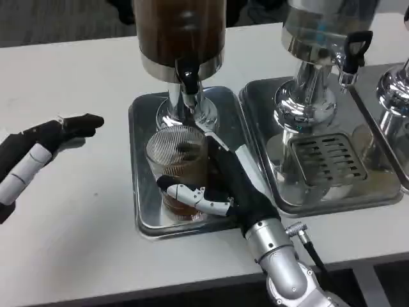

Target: Grasp the cup under the faucet to collect the drink, then remove the cup.

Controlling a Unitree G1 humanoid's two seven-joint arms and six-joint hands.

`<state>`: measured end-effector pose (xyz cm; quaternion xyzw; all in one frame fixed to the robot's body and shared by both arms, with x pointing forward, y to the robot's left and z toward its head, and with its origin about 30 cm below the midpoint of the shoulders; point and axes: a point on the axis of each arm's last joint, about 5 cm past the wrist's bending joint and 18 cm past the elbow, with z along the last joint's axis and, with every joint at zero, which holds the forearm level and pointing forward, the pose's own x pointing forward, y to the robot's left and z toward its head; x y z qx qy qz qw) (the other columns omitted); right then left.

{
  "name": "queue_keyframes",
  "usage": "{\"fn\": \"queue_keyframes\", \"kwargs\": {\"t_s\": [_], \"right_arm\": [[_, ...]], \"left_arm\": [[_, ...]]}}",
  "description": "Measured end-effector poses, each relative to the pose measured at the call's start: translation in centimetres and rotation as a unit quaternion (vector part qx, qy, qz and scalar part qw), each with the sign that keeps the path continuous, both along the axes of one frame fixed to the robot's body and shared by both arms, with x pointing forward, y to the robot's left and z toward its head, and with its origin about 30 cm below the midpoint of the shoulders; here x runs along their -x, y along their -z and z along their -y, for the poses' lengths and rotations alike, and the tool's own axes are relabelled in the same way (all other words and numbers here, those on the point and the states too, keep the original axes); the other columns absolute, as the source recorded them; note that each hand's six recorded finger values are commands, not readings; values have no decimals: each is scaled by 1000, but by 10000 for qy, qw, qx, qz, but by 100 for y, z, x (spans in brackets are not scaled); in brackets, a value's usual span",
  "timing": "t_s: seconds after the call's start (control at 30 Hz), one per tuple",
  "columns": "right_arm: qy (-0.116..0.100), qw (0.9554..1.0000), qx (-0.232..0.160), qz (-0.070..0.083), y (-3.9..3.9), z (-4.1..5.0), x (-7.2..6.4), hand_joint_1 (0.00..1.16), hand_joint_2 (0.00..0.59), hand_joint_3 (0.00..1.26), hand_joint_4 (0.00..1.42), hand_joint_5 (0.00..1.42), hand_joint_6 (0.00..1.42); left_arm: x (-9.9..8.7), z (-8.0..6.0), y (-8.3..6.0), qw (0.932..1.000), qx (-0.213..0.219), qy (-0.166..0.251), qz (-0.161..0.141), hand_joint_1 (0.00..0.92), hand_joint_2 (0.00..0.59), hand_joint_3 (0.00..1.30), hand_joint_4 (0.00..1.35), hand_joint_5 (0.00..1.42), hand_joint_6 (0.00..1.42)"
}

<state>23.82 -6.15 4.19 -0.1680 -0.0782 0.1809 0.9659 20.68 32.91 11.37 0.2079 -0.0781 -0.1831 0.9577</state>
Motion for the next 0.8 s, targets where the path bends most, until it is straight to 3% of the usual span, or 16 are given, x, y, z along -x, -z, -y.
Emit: {"fn": "queue_keyframes", "kwargs": {"t_s": [0.33, 0.8], "right_arm": [[301, 9994, 39, 180, 26, -90, 54, 778, 201, 272, 541, 699, 982], [727, 9964, 21, 429, 65, -145, 125, 792, 210, 398, 689, 871, 1224]], "left_arm": [[8, -5, 2, 10000, -7, -7, -19, 0, 150, 342, 209, 190, 187], [27, -12, 6, 10000, -22, -8, -62, 0, 159, 348, 214, 190, 191]]}}
